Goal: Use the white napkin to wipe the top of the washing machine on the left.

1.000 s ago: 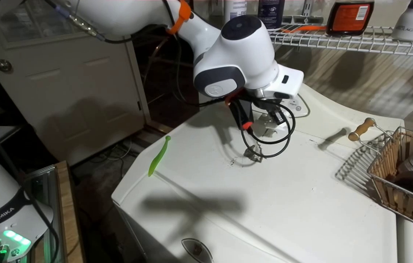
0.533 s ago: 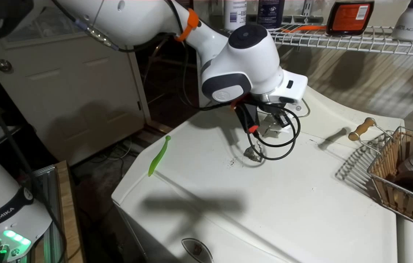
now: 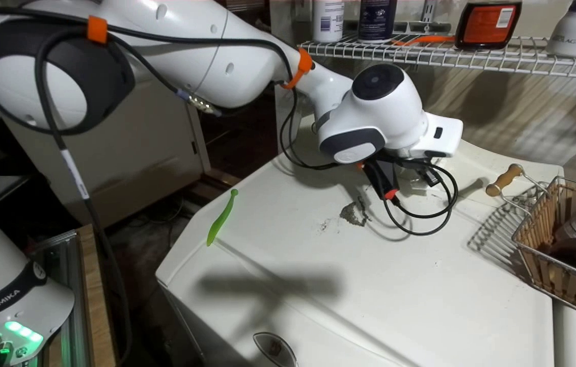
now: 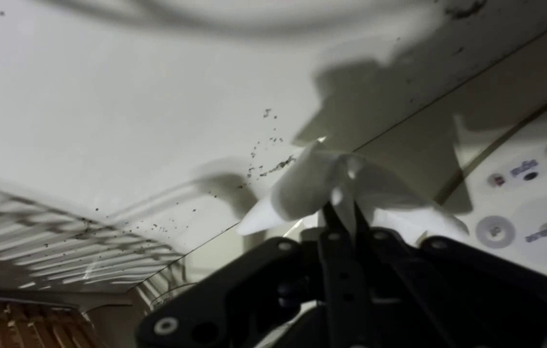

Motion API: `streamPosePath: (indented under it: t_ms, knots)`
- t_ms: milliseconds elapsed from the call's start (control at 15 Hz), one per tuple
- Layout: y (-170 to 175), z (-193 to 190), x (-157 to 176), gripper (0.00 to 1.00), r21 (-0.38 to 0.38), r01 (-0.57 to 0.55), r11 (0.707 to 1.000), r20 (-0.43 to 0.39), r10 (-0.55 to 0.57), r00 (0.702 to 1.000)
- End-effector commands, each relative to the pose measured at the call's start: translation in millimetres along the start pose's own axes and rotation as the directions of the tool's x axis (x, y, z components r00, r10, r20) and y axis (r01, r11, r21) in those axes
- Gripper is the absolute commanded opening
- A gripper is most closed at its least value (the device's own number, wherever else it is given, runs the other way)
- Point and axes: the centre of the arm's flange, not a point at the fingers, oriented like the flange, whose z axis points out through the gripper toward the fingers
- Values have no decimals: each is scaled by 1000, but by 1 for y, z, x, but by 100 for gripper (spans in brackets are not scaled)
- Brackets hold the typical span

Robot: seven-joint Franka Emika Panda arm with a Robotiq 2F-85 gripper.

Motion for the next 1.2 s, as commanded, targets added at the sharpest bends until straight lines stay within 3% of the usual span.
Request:
streamPosePath:
  t_ms: [0,867,1133]
  knots:
    - [13,46,36,1,5,15,1000,-61,-14,998]
    - [38,100,45,1,19,71,997,-115,-68,991]
    - [41,108,37,1,0,71,997,-76,-71,995]
